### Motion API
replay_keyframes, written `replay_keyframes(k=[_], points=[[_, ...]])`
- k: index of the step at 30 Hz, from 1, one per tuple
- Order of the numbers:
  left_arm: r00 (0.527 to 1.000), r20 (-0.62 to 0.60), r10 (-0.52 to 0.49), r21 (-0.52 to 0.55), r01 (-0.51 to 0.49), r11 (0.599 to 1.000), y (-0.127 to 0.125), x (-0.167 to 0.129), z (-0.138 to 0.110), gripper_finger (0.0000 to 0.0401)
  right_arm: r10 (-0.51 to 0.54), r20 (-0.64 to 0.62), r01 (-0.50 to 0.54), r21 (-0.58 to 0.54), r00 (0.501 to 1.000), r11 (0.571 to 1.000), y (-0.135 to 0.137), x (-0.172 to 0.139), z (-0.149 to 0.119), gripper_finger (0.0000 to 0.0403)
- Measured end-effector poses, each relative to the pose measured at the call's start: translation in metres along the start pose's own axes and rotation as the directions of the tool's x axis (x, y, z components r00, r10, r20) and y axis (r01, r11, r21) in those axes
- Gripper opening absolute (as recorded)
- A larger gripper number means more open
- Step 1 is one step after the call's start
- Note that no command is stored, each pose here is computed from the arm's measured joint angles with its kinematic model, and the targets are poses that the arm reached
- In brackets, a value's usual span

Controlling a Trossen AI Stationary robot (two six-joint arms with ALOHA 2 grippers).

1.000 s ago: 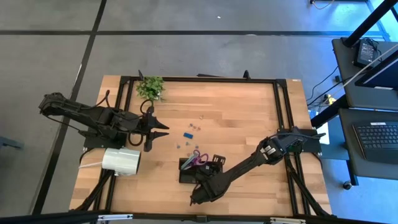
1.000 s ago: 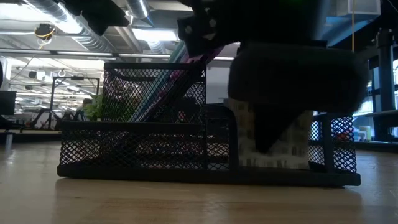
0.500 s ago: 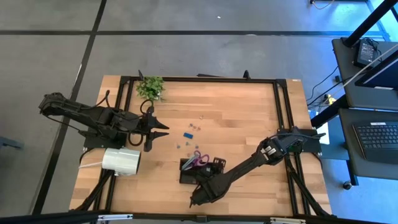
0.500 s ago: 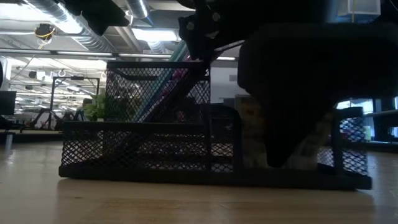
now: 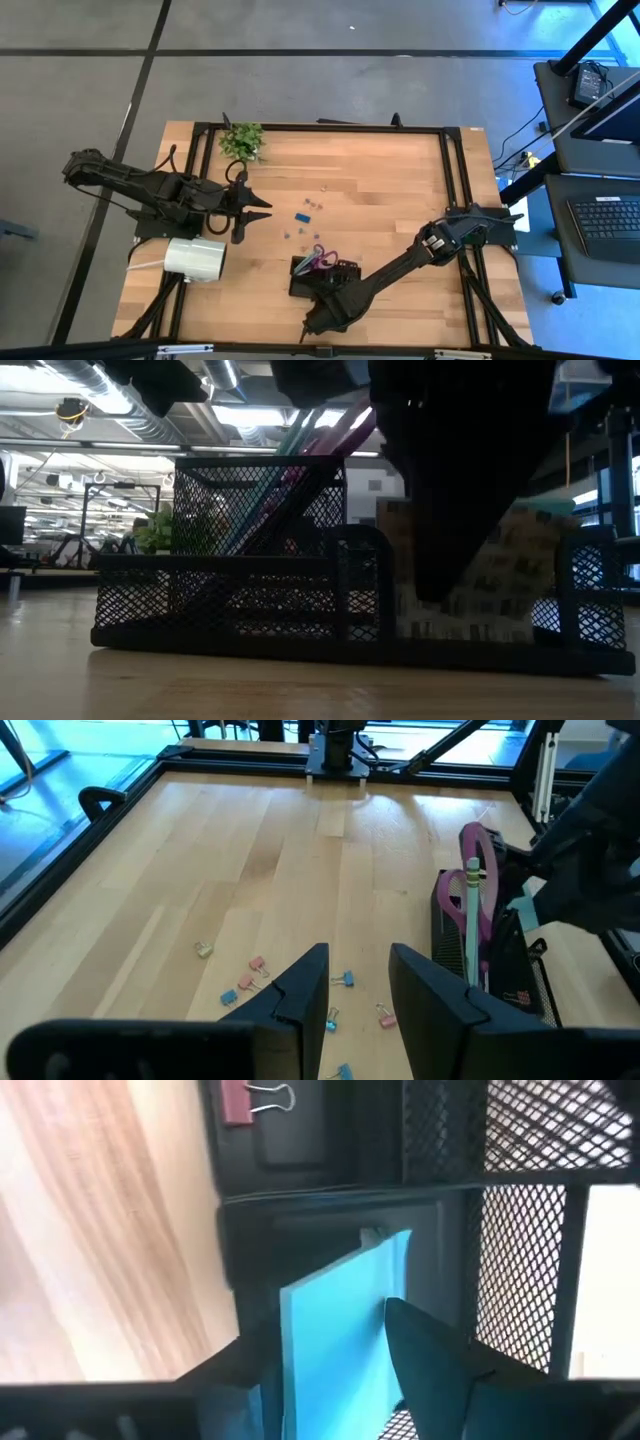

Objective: Pick and place office supplies into organizer
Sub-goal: Put the light blue sticky note into the desk organizer

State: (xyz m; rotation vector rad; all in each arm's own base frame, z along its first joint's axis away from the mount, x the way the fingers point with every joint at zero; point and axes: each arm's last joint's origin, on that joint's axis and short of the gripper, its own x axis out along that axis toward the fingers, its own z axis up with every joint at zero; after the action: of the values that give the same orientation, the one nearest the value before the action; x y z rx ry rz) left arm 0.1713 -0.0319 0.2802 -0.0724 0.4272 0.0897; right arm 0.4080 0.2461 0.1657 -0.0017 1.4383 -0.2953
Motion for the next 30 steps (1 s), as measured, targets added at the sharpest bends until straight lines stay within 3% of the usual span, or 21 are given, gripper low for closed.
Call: replay_keyframes(k=[18, 30], points=[[1.000, 0.000, 0.001, 0.008, -0.001, 1.000, 0.0000, 0.0000, 0.0000, 0.0102, 0.155, -0.096, -0.151, 0.048, 0.983, 0.987, 0.0056, -0.0021, -0.0004, 0.0153], [1.000, 0.003, 0.019, 0.011, -0.019, 1.000, 0.0006, 0.0000, 0.0001, 0.0102, 0.157, -0.103, -0.148, 0.087, 0.982, 0.985, 0.0055, -0.0022, -0.0009, 0.0153]])
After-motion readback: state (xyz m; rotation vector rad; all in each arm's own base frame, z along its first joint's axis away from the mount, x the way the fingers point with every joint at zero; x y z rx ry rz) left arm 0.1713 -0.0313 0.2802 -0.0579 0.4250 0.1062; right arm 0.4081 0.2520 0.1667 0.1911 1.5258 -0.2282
